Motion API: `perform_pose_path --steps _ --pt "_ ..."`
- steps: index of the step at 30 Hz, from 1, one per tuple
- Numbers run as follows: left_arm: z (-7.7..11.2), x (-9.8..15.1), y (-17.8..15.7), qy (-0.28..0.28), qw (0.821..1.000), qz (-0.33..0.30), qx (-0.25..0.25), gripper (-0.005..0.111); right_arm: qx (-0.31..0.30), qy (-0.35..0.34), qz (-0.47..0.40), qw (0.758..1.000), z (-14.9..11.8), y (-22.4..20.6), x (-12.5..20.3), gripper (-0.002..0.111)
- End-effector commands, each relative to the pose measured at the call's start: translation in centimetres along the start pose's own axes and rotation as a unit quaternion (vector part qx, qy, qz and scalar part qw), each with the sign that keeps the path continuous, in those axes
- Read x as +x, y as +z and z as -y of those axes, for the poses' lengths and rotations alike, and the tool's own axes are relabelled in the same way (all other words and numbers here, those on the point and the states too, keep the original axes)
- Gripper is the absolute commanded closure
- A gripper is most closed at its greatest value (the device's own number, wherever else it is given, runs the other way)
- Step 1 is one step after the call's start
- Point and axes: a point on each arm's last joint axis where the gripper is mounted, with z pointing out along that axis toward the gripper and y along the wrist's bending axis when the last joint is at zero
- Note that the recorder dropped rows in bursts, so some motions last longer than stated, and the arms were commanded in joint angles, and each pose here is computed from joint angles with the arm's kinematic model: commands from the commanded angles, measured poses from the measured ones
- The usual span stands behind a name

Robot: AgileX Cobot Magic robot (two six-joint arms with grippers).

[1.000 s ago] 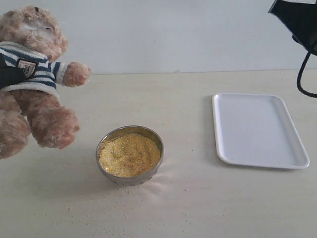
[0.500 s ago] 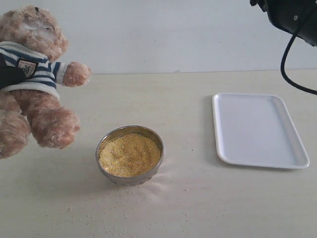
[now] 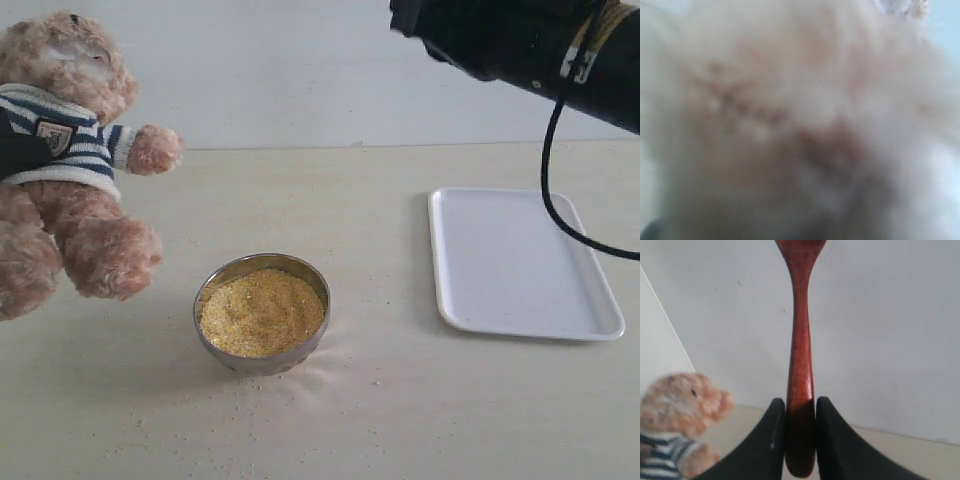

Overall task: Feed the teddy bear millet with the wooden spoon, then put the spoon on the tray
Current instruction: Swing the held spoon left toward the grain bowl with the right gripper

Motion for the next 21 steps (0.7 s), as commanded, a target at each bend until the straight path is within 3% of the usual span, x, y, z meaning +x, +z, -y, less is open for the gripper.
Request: perform_pose_path --steps 1,6,10,12,15,17,19,21 --pt "0.3 -0.1 -0.2 -0.005 1.000 0.007 0.010 0.102 0.038 -0.131 -0.077 0.988 0.9 -0.1 1.3 0.108" --pt "0.3 -0.1 -0.2 -0.005 1.000 0.007 0.010 0.102 0.031 -0.262 -0.137 0.955 0.2 -0.1 2.5 0.108" --pt "0.2 -0.1 -0.2 -0.005 1.000 0.007 0.009 0.102 -0.014 -0.355 -0.190 0.915 -2.4 0.4 4.1 0.108" --pt "0.2 -0.1 -0.2 -0.001 1.000 0.007 0.009 0.102 -0.026 -0.398 -0.248 0.883 -3.4 1.9 5.3 0.108" --pt "0.2 -0.1 -0.2 -0.002 1.000 0.007 0.009 0.102 -0.008 -0.450 -0.365 0.815 -2.4 3.7 6.7 0.108" --pt "0.2 -0.1 -0.2 -0.002 1.000 0.007 0.009 0.102 0.018 -0.477 -0.398 0.784 -1.6 4.0 6.7 0.108" --pt "0.2 -0.1 -0.2 -0.002 1.000 0.007 0.009 0.102 0.058 -0.473 -0.389 0.789 -1.2 4.1 6.2 0.108" --pt "0.2 -0.1 -0.2 -0.002 1.000 0.007 0.009 0.102 0.144 -0.464 -0.366 0.794 -0.2 4.1 5.2 0.108"
